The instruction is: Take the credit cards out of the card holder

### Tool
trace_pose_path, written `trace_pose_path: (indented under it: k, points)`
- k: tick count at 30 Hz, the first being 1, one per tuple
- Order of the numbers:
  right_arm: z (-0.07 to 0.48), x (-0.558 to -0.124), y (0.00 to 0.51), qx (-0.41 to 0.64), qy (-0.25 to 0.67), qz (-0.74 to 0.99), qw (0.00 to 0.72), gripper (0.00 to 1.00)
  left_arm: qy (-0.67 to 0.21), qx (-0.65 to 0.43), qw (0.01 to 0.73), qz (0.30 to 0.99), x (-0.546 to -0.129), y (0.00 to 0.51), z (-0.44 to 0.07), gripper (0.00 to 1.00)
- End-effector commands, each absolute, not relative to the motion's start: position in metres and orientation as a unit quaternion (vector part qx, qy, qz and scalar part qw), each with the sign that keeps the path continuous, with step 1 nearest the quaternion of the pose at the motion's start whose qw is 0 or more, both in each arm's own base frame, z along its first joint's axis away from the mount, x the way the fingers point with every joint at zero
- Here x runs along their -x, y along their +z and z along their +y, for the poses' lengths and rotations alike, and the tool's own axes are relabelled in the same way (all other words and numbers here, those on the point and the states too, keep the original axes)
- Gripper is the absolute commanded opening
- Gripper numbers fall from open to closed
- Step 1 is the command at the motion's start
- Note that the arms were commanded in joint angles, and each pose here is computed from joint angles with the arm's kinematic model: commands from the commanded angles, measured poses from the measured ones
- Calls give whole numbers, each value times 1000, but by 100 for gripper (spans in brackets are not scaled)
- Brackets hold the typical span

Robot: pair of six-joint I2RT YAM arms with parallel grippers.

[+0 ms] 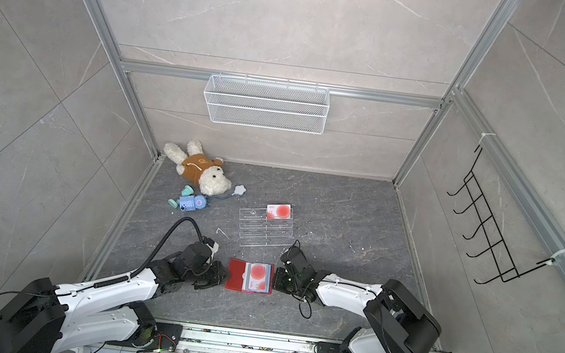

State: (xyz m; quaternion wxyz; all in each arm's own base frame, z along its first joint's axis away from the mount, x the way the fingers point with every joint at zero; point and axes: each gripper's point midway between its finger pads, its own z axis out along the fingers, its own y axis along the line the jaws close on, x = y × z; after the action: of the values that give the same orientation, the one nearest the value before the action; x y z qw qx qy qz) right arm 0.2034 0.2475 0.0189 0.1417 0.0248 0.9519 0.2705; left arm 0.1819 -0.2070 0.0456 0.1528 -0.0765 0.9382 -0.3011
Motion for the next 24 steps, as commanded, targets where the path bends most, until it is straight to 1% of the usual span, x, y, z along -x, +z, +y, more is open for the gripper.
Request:
trace_pose_path:
  k: [1,5,6,8,9,11,15,18,21,24]
  points:
    - [222,-193,11,-40,216,967,127,15,-295,79,181,935,-191,68,-203,39]
    - [219,-196,27,-37,211,966,143,16,-282,94,208,932,-192,92,-190,52]
    - [219,-197,34,-34,213,965,148,17,-289,94,217,928,-194,103,-189,57]
    - [222,-200,46,-27,222,962,158,18,-316,85,230,916,-196,125,-196,83]
    - [226,-202,54,-20,234,958,166,19,-331,80,231,911,-196,134,-201,84]
    - [233,-205,68,-10,257,949,181,21,-359,70,228,902,-197,148,-213,84]
    - [251,-210,91,13,303,932,197,22,-427,62,193,881,-198,161,-243,78]
    - [268,-212,96,28,334,923,188,22,-449,69,154,878,-197,150,-259,69]
    - [279,-214,88,29,351,919,176,18,-472,77,125,869,-198,140,-272,63]
    - [283,-217,76,26,350,921,167,17,-464,89,108,875,-198,123,-274,61]
